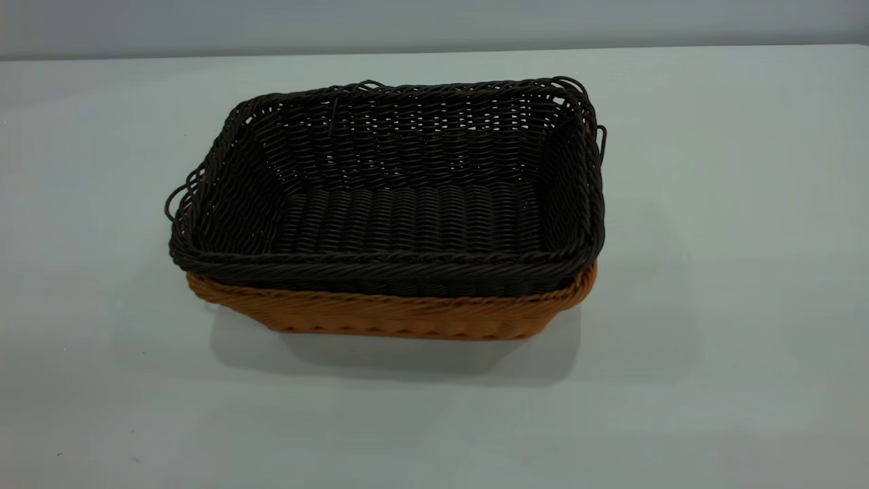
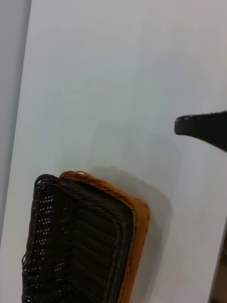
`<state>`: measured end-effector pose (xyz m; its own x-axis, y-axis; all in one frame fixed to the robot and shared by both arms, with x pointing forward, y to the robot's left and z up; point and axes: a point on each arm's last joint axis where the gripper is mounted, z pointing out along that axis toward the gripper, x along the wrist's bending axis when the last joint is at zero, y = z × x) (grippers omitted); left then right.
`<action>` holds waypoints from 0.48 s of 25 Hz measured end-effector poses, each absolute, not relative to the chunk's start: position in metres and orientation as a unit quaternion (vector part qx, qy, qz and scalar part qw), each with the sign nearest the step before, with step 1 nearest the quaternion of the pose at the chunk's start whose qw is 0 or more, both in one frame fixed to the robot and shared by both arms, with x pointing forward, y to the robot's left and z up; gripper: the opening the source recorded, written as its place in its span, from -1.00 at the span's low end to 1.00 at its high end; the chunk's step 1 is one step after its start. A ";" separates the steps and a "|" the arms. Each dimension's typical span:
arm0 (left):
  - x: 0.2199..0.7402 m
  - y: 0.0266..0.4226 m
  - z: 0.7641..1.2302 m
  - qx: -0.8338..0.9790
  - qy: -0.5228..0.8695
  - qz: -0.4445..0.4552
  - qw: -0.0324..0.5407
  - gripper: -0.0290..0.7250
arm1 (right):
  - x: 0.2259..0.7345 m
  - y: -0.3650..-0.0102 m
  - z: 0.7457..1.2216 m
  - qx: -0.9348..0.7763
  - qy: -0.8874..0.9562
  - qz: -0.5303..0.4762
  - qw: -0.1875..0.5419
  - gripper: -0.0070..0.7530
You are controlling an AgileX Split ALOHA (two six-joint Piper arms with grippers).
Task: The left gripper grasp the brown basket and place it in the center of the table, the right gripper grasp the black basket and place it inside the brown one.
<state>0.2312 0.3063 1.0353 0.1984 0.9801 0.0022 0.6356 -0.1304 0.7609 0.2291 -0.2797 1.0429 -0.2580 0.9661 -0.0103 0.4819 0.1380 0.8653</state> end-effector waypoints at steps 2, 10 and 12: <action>0.231 0.306 1.035 0.703 0.574 0.266 0.324 0.33 | 0.229 -0.280 1.043 0.526 0.689 0.393 0.308 0.56; 0.231 0.306 1.035 0.699 0.578 0.269 0.323 0.33 | 0.229 -0.280 1.043 0.526 0.689 0.394 0.307 0.56; 0.230 0.306 1.035 0.686 0.592 0.279 0.318 0.33 | 0.229 -0.280 1.043 0.526 0.689 0.394 0.307 0.56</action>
<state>0.2302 0.3063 1.0355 0.1427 0.9898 0.0050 0.6346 -0.0953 0.7670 0.2291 -0.2796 1.0429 -0.2584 0.9660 -0.0097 0.4819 0.1376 0.8654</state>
